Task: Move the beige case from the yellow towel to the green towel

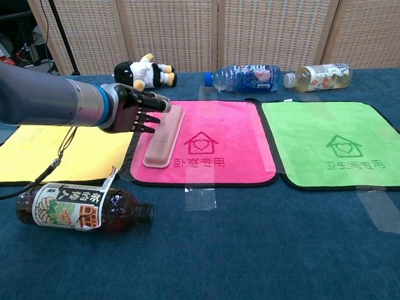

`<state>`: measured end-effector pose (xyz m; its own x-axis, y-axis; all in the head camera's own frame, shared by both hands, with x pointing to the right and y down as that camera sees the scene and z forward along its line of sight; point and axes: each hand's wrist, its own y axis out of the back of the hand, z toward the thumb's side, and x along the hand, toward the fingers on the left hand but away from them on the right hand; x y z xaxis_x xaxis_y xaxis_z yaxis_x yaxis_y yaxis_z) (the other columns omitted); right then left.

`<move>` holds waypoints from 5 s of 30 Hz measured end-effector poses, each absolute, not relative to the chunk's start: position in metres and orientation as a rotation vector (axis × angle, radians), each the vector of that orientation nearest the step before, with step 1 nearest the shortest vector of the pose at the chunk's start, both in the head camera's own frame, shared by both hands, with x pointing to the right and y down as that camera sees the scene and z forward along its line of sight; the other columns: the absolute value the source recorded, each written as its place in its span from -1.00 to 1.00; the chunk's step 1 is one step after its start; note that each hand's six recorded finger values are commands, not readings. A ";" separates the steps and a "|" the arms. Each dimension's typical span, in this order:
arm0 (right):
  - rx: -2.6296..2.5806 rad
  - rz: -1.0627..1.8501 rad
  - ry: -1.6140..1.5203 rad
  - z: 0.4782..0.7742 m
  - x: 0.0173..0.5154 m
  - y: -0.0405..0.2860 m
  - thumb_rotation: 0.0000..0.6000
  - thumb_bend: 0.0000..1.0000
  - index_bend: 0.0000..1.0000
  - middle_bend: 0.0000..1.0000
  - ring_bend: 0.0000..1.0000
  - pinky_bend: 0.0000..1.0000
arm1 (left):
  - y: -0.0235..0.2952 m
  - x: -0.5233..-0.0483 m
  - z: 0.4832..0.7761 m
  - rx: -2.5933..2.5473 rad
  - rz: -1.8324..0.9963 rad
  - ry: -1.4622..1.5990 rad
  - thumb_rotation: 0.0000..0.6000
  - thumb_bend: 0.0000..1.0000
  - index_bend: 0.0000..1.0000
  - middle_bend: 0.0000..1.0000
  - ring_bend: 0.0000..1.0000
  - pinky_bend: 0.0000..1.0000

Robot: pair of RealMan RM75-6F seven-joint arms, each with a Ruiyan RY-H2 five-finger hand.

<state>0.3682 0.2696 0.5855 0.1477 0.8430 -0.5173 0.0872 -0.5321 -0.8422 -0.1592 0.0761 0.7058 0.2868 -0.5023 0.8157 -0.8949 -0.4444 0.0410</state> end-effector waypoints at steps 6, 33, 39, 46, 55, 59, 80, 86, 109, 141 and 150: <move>-1.760 1.446 -0.897 0.585 0.369 0.269 1.00 -0.31 -0.86 -1.00 -1.00 -1.00 | 0.078 -0.148 0.707 2.076 1.024 -1.234 1.00 0.14 -1.00 -1.00 -1.00 -0.96; -1.758 1.465 -0.899 0.588 0.373 0.268 1.00 -0.31 -0.86 -1.00 -1.00 -1.00 | 0.079 -0.107 0.709 2.130 1.015 -1.179 1.00 0.13 -1.00 -1.00 -1.00 -0.96; -1.757 1.464 -0.901 0.588 0.373 0.268 1.00 -0.31 -0.86 -1.00 -1.00 -1.00 | 0.081 -0.098 0.711 2.140 1.014 -1.168 1.00 0.13 -1.00 -1.00 -1.00 -0.96; -1.759 1.462 -0.898 0.588 0.373 0.269 1.00 -0.31 -0.86 -1.00 -1.00 -1.00 | 0.079 -0.087 0.710 2.152 0.989 -1.168 1.00 0.13 -1.00 -1.00 -1.00 -0.96; -1.756 1.459 -0.902 0.586 0.373 0.268 1.00 -0.31 -0.86 -1.00 -1.00 -1.00 | 0.079 -0.079 0.706 2.181 0.971 -1.160 1.00 0.12 -1.00 -1.00 -1.00 -0.96; -1.752 1.457 -0.908 0.585 0.374 0.268 1.00 -0.31 -0.86 -1.00 -1.00 -1.00 | 0.077 -0.085 0.704 2.188 0.978 -1.175 1.00 0.13 -1.00 -1.00 -1.00 -0.96; -1.771 1.406 -0.885 0.579 0.361 0.272 1.00 -0.31 -0.86 -1.00 -1.00 -1.00 | 0.050 -0.234 0.627 2.774 1.596 -1.412 1.00 -0.22 -1.00 -1.00 -1.00 -0.96; -1.769 1.384 -0.901 0.573 0.359 0.272 1.00 -0.32 -0.86 -1.00 -1.00 -1.00 | 0.075 -0.270 0.612 2.936 1.900 -1.370 1.00 -0.33 -1.00 -1.00 -1.00 -0.96; -1.704 1.287 -1.019 0.541 0.363 0.265 1.00 -0.33 -0.86 -1.00 -1.00 -1.00 | 0.252 -0.365 0.555 2.830 2.386 -1.092 1.00 -0.40 -1.00 -1.00 -1.00 -0.96; -1.720 1.190 -0.803 0.550 0.316 0.250 1.00 -0.28 -0.74 -0.97 -1.00 -1.00 | 0.270 -0.365 0.560 2.826 2.367 -1.045 1.00 -0.39 -1.00 -1.00 -1.00 -0.96; -1.627 1.121 -0.561 0.565 0.266 0.218 1.00 -0.28 -0.74 -0.97 -1.00 -1.00 | 0.273 -0.365 0.574 2.814 2.365 -0.969 1.00 -0.39 -1.00 -1.00 -1.00 -0.96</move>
<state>0.2661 0.2178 0.5654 0.4543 0.8003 -0.3912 -0.1663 -0.3553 -0.9199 -0.3647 0.2731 0.5739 0.1907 -0.7192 0.6681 0.0434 -0.6738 -0.7377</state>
